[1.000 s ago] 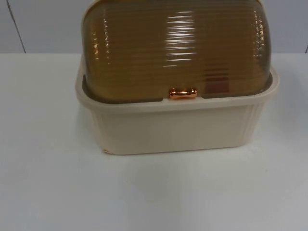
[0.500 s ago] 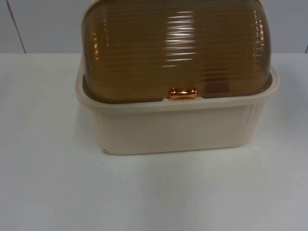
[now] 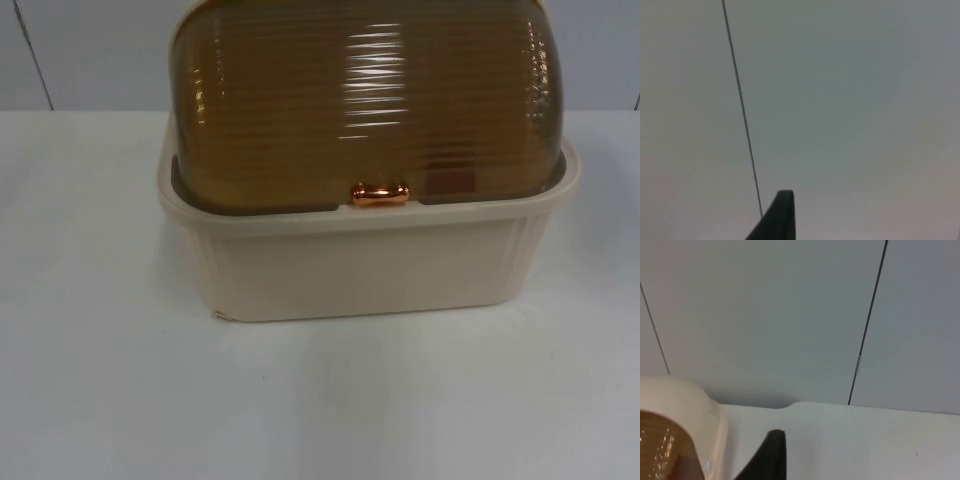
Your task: Open the box lid with the left hand, place the block into the box with the right hand, then close the box lid with the left hand.
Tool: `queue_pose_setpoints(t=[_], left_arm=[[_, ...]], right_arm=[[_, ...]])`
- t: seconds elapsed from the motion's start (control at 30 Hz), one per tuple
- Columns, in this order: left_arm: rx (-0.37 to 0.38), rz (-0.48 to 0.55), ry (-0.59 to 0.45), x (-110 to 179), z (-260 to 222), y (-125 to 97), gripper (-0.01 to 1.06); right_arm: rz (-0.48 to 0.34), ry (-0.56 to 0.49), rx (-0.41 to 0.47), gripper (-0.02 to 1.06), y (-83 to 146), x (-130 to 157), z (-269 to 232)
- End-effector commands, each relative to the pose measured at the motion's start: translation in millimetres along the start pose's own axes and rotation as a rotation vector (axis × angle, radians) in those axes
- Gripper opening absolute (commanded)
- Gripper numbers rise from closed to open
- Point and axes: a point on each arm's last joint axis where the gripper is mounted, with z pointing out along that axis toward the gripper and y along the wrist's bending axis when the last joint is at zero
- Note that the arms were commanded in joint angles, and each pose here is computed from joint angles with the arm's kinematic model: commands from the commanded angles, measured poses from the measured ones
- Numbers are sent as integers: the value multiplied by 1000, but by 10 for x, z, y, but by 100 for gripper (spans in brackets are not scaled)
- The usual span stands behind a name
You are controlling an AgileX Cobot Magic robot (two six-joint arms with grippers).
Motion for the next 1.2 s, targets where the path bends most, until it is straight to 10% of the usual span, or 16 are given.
queue_pose_setpoints(t=[0.0,0.57,1.0,1.17], left_arm=[[0,-14,-59,-73,-39,-7,105],[9,15,-64,-213,-396,-13,105],[-22,93,-367,-625,-1404,6,105],[-35,121,-387,-618,-1869,13,105]], right_arm=[[-3,-36,6,105,-6,-42,-31],[81,-270,18,105,-20,-246,-517],[36,-637,61,105,-22,-321,-1635],[-30,-590,78,105,0,-142,-1933]])
